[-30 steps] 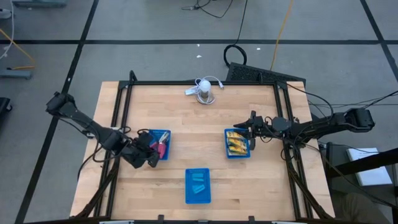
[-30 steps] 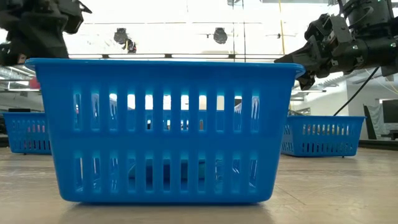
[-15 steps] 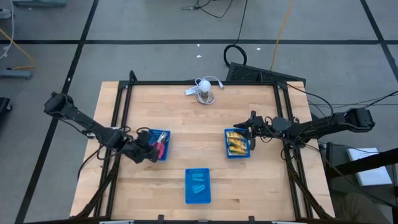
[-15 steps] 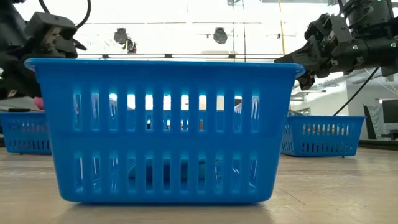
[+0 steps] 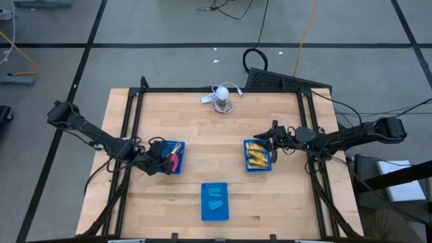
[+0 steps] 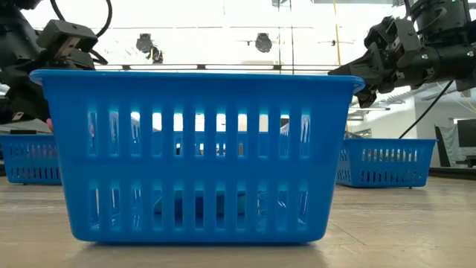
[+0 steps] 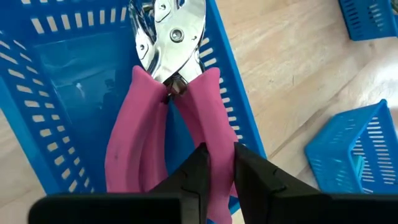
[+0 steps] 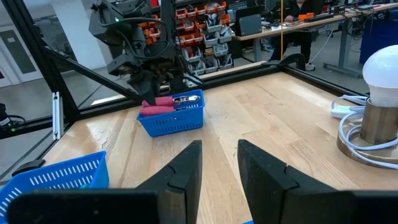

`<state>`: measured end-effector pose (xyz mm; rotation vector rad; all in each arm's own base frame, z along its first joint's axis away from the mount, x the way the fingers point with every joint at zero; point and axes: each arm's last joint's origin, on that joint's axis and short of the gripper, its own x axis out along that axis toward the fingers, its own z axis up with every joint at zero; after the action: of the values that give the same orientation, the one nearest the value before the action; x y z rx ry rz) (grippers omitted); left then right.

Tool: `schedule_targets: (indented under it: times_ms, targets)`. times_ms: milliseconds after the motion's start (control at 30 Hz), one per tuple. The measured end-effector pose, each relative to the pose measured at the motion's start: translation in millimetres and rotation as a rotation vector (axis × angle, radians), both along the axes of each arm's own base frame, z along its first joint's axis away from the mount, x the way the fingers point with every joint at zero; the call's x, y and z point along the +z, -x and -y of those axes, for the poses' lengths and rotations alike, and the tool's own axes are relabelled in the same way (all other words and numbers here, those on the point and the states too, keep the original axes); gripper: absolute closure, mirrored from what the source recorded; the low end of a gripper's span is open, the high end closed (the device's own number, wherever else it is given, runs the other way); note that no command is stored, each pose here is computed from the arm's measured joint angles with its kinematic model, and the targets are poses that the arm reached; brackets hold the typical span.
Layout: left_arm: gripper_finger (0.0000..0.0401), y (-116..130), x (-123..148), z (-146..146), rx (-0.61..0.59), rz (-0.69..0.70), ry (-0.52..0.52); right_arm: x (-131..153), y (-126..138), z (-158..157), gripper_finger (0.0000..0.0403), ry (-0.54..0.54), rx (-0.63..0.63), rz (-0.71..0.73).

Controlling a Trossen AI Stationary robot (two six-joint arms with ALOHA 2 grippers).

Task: Pick & Place School Supplies
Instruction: Put the pink hole puncher into the top left blue bin, then return to Home Position

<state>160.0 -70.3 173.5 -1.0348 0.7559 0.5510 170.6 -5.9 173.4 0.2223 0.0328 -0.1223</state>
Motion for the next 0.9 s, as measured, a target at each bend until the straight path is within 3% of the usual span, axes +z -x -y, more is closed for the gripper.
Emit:
schedule_targets:
  times_ms: [267,633,900]
  targets:
    - [0.0323,0,0,0,0.005,0.004,-0.003,0,0,0,0.0310,0.000,0.000,0.000]
    - [0.0208,-1,1,0,-0.002,0.011,-0.007,0,0,0,0.0310,0.000,0.000,0.000]
    - [0.0171,-1,17,0,-0.049,0.077,-0.001,0,0,0,0.0310,0.000,0.000,0.000]
